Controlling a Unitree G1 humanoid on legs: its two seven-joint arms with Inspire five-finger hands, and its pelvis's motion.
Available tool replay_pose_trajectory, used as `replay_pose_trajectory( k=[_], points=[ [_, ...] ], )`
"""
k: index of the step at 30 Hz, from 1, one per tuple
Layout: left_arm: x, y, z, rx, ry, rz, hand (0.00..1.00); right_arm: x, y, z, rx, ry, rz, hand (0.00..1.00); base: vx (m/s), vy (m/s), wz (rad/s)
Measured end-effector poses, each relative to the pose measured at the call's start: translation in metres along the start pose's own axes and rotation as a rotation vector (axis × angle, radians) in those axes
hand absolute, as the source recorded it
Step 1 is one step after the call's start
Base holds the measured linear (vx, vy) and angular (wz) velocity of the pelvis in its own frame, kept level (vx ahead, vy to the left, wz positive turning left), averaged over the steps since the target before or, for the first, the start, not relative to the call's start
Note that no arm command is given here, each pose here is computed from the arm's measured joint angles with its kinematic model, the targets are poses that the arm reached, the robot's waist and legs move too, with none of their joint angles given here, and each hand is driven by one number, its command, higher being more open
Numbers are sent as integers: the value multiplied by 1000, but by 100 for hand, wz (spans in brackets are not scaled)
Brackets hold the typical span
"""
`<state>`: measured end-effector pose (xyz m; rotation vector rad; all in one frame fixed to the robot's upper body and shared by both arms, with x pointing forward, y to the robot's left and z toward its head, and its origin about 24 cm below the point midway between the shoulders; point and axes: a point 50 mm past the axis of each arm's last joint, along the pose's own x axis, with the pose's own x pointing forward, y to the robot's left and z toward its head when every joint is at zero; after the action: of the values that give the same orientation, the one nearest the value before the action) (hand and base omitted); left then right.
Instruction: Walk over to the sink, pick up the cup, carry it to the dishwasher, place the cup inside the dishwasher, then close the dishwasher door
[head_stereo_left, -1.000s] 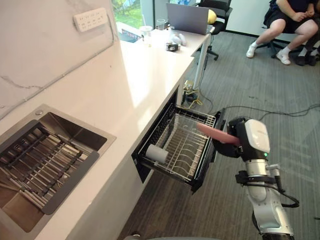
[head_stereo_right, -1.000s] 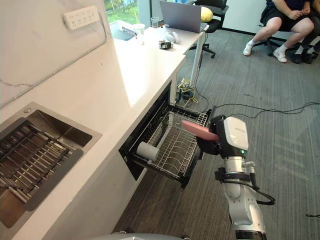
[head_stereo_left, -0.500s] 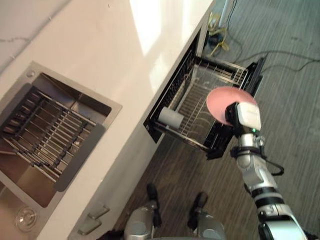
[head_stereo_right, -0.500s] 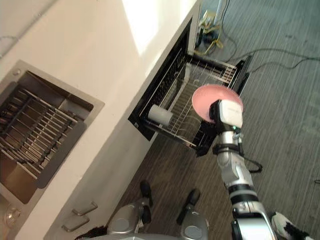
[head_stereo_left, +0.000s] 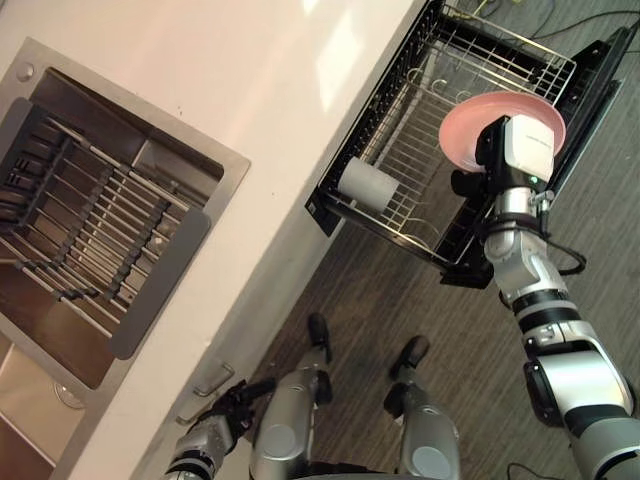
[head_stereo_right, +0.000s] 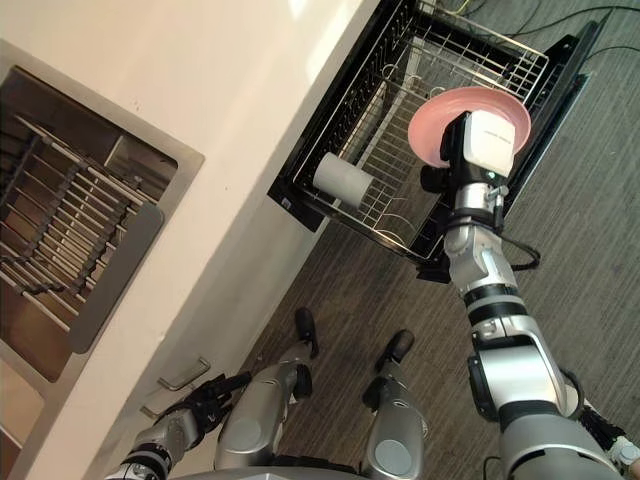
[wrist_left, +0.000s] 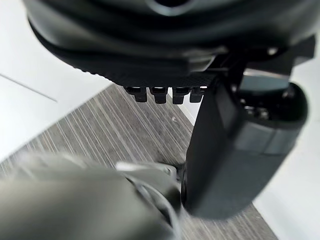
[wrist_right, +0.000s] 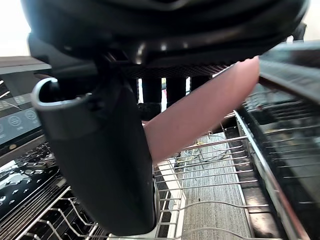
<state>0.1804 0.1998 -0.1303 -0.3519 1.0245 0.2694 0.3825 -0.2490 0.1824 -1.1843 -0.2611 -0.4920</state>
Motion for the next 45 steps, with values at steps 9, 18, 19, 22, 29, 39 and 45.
replay_pose_trajectory(
  k=[9, 18, 19, 22, 29, 39, 45],
  points=[
    [2, -22, 9, 13, 5, -58, 100, 27, -21, 7, -1, 16, 43, 0, 1, 11, 5],
    [2, -30, 8, -7, 3, -95, 100, 29, -15, 10, -13, 0, 134, 0, 0, 10, 6],
    [2, -31, 8, -8, 3, -97, 100, 29, -13, 12, -17, -16, 162, 100, 13, 14, 7],
    [2, -32, 8, -8, 2, -104, 100, 25, -2, 18, -21, -43, 259, 100, 10, 11, 9],
    [2, -36, 7, -10, -1, -136, 100, 16, 15, 22, 11, -47, 339, 100, 6, 1, 4],
    [0, -26, -1, -30, -8, -122, 100, 3, -25, 1, 501, 39, 34, 100, 8, 3, -1],
    [-6, 5, -26, -62, 23, -34, 100, -47, -37, -57, 750, 227, -185, 100, 81, -1, -4]
  ],
)
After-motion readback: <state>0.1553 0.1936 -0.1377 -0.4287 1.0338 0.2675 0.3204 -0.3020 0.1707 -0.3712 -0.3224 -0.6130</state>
